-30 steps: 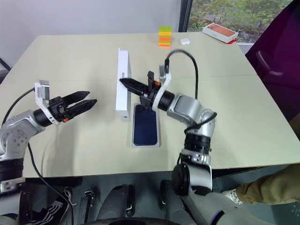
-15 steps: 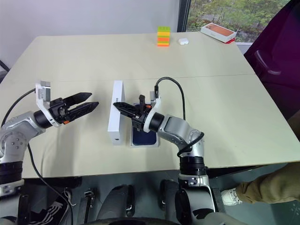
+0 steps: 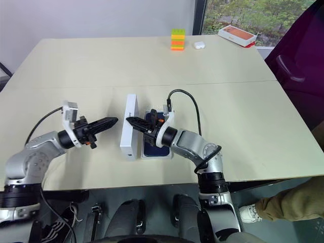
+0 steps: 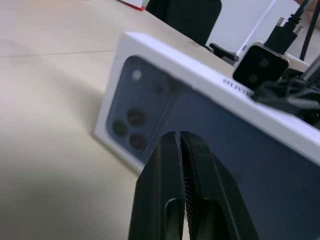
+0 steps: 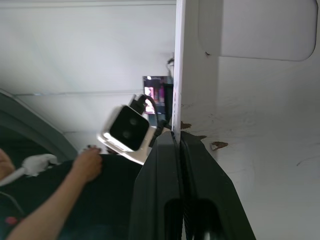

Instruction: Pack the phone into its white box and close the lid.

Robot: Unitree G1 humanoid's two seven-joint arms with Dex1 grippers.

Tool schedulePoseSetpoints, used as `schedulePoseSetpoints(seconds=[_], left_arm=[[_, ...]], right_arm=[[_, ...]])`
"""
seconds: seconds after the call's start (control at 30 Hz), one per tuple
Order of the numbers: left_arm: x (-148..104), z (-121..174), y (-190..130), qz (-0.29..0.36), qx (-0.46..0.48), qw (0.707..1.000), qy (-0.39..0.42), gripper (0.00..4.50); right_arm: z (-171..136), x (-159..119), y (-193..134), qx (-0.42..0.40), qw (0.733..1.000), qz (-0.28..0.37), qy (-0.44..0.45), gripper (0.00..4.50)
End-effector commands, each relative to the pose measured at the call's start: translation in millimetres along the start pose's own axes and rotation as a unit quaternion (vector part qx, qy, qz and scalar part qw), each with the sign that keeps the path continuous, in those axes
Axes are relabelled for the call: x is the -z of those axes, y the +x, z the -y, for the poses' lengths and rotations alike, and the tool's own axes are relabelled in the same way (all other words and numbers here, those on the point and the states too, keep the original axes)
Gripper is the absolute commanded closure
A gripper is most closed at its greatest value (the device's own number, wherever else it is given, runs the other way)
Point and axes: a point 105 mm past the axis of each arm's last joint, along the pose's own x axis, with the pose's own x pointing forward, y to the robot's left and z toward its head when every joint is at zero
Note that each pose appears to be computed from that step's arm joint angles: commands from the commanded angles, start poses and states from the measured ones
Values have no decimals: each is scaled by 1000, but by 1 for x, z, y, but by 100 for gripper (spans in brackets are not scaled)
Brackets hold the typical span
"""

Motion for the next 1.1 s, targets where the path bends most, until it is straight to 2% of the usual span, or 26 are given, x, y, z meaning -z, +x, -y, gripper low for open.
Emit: schedulePoseSetpoints(seconds=[0.03, 0.07, 0.17, 0.3, 0.33, 0.4, 0.5, 0.6, 0.7, 0.73, 0.8, 0.9, 0.97, 1.1], left_arm=[[-3, 8, 12, 12, 19, 1000, 9, 448], [-2, 10, 14, 12, 26, 1000, 8, 448], [3, 13, 18, 4, 33, 999, 3, 450], [7, 17, 23, 5, 42, 999, 0, 450], [7, 19, 27, 7, 46, 999, -4, 450], [9, 22, 32, 10, 51, 999, -8, 450], [12, 28, 41, 12, 60, 998, -8, 450], [14, 34, 49, 14, 73, 997, -14, 450], [16, 35, 56, 16, 77, 997, -14, 450], [17, 37, 62, 19, 83, 996, -16, 450], [18, 42, 72, 20, 95, 995, -19, 450], [19, 44, 80, 24, 100, 994, -23, 450], [16, 43, 84, 28, 98, 995, -23, 450], [8, 40, 78, 32, 92, 995, -6, 450]], right_arm=[[-13, 1, -1, -27, 999, -3, -30, 450], [-12, 2, -2, -25, 999, -6, -32, 450], [-10, 0, -4, -19, 998, -3, -52, 361], [-14, -9, -8, -9, 995, 9, -101, 162], [-21, -19, -16, -1, 987, 7, -162, 108], [-30, -36, -28, 13, 971, 11, -239, 108], [-43, -60, -44, 22, 950, 24, -309, 108], [-52, -72, -61, 41, 907, 2, -420, 108], [-44, -74, -73, 65, 857, -30, -510, 108], [-34, -76, -79, 85, 830, -46, -549, 108], [-16, -75, -88, 108, 805, -81, -577, 108], [-12, -73, -90, 104, 780, -105, -608, 108], [-11, -80, -89, 118, 739, -105, -655, 108], [-13, -83, -86, 107, 728, -98, -670, 108]])
